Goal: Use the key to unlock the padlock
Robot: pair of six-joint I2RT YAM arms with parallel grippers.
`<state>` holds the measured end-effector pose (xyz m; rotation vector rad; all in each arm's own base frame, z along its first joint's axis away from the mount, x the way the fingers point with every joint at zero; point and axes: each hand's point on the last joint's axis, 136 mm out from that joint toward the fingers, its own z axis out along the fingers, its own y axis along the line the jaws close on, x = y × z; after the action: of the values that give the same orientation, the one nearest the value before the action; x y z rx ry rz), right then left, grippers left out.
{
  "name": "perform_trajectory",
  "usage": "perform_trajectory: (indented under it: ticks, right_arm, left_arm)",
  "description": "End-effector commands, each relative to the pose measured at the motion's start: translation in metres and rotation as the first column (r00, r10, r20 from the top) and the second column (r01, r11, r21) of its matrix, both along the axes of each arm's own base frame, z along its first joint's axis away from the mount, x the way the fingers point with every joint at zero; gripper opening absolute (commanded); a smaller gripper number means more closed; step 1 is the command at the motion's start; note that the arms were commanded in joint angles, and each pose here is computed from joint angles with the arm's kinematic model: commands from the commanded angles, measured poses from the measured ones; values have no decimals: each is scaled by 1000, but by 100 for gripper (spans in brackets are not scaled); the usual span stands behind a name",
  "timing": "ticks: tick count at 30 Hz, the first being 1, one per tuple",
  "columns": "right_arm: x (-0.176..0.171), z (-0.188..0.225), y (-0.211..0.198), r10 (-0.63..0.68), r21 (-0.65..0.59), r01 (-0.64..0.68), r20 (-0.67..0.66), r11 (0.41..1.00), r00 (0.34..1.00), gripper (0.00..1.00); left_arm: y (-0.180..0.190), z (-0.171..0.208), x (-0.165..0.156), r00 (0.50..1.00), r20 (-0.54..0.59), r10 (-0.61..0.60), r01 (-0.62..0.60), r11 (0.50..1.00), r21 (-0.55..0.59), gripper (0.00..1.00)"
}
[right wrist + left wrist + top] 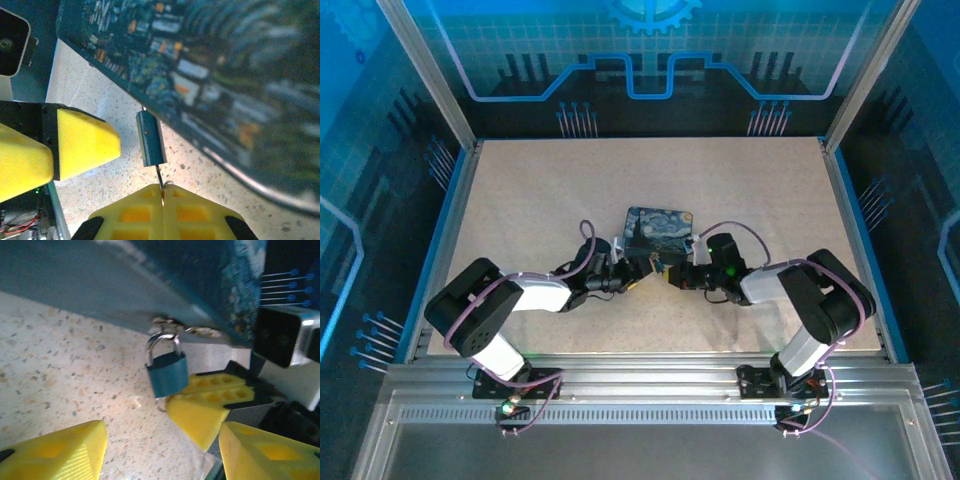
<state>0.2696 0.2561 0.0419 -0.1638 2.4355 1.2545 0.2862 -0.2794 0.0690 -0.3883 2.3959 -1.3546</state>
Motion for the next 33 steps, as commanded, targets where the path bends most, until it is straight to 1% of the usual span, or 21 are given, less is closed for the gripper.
perform_trajectory:
  ticks: [1,6,9,18,23,29,33]
  right_arm:
    - [-7,8,7,-4,28,6,-74,1000,997,0]
    - [-7,14,8,-27,43,32,-111,999,993,0]
    - [-7,17,9,-35,52,42,-127,998,991,0]
    - [-6,26,12,-38,68,47,-134,997,990,0]
    - [-6,29,14,-48,83,61,-150,995,987,0]
    - [-6,32,18,-56,99,74,-176,992,983,0]
    - [-7,33,21,-70,106,92,-197,990,978,0]
  left_arm:
    - [-3,15,15,997,48,63,-58,993,-105,62]
    - [-7,1,17,996,-13,90,-91,984,-156,62]
    - [-6,-8,17,994,-39,103,-108,981,-161,62]
    - [-11,-12,18,994,-40,102,-107,983,-147,60]
    - [-12,-15,18,994,-50,102,-108,984,-140,57]
    - [-16,-15,19,993,-59,102,-110,981,-159,50]
    - [-18,-17,19,993,-64,99,-108,982,-155,48]
